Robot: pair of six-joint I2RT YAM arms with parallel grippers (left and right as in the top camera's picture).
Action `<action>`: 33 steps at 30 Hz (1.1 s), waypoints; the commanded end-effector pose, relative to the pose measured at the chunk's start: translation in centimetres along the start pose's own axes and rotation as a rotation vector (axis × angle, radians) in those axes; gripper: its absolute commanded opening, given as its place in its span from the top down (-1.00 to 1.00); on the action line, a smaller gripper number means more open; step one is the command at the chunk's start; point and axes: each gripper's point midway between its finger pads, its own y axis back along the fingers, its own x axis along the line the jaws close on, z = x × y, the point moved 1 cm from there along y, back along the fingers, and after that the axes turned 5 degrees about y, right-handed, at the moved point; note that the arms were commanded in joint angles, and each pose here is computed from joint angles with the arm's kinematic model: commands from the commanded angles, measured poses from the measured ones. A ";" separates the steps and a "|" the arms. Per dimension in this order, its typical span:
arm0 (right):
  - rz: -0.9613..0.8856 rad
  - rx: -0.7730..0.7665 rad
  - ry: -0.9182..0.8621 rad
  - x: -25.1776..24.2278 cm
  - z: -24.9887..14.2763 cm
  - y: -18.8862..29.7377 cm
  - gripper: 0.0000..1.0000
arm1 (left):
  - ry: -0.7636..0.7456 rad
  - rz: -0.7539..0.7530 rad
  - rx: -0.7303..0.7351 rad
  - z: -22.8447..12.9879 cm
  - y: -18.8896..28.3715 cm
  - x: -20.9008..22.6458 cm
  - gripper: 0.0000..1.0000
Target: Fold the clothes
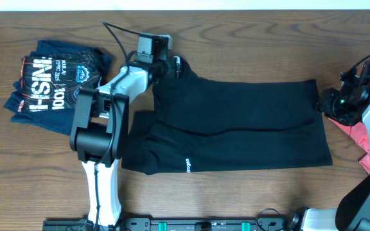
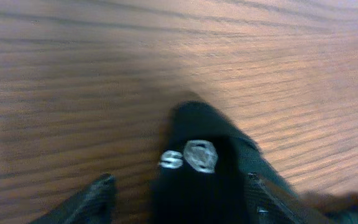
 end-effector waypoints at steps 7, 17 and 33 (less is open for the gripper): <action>0.001 -0.022 0.024 0.4 0.5 0.0 -0.04 | -0.015 -0.042 -0.009 0.9 0.4 -1.7 0.63; 0.010 -0.211 0.055 0.4 5.8 -1.2 -0.01 | -0.020 -0.057 -0.048 3.1 4.4 -3.9 0.63; 0.007 -0.267 0.002 -1.6 9.4 -11.0 -0.03 | 0.025 -0.015 0.104 -0.5 4.4 -3.0 0.63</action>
